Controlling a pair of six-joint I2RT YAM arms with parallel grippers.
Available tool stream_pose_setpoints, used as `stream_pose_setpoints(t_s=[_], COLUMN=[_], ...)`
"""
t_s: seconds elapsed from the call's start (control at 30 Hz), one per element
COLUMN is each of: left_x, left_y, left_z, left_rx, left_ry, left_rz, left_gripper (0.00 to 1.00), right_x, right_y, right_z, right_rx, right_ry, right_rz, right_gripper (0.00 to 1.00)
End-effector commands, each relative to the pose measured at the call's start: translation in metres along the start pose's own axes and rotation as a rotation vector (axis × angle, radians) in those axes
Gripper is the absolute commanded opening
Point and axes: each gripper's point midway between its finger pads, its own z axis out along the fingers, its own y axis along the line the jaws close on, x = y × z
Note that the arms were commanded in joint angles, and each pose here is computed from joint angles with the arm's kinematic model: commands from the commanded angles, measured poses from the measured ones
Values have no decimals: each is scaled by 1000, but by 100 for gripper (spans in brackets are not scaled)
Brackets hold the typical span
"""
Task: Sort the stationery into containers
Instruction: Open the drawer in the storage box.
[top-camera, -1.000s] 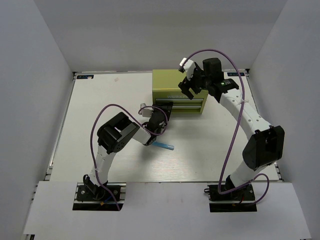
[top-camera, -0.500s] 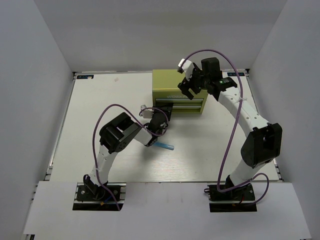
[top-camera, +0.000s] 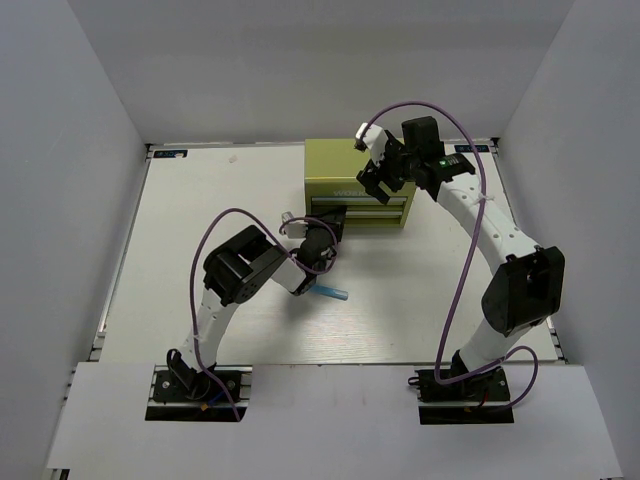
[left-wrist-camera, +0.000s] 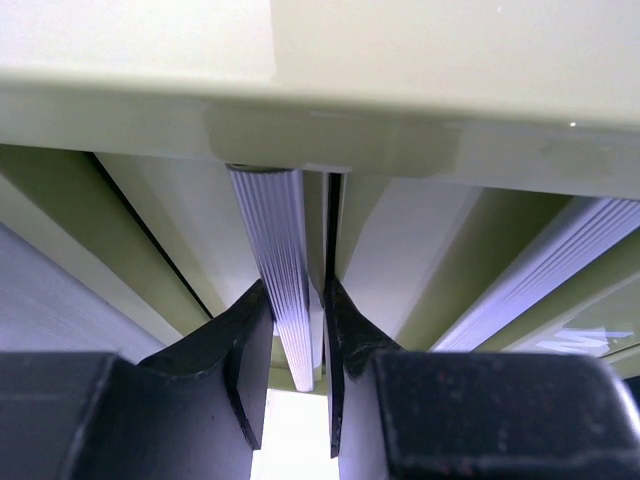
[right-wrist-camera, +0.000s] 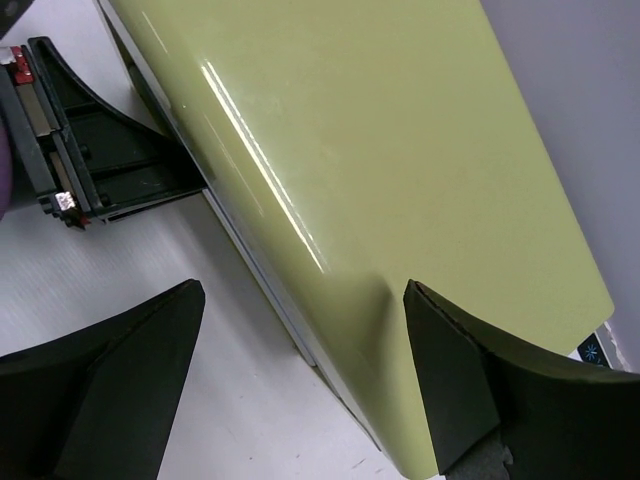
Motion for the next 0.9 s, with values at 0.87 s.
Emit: stream_pose_setpoints(t_s=[0.87], left_x=[-5], left_y=[-2], left_z=[-12], left_rx=[-2], left_ry=[11], left_rz=[21], left_gripper=[0], right_x=[6], right_y=[-21], right_z=[24], right_rx=[-15], right_ry=[96], right_rz=[-37], right_gripper=[54])
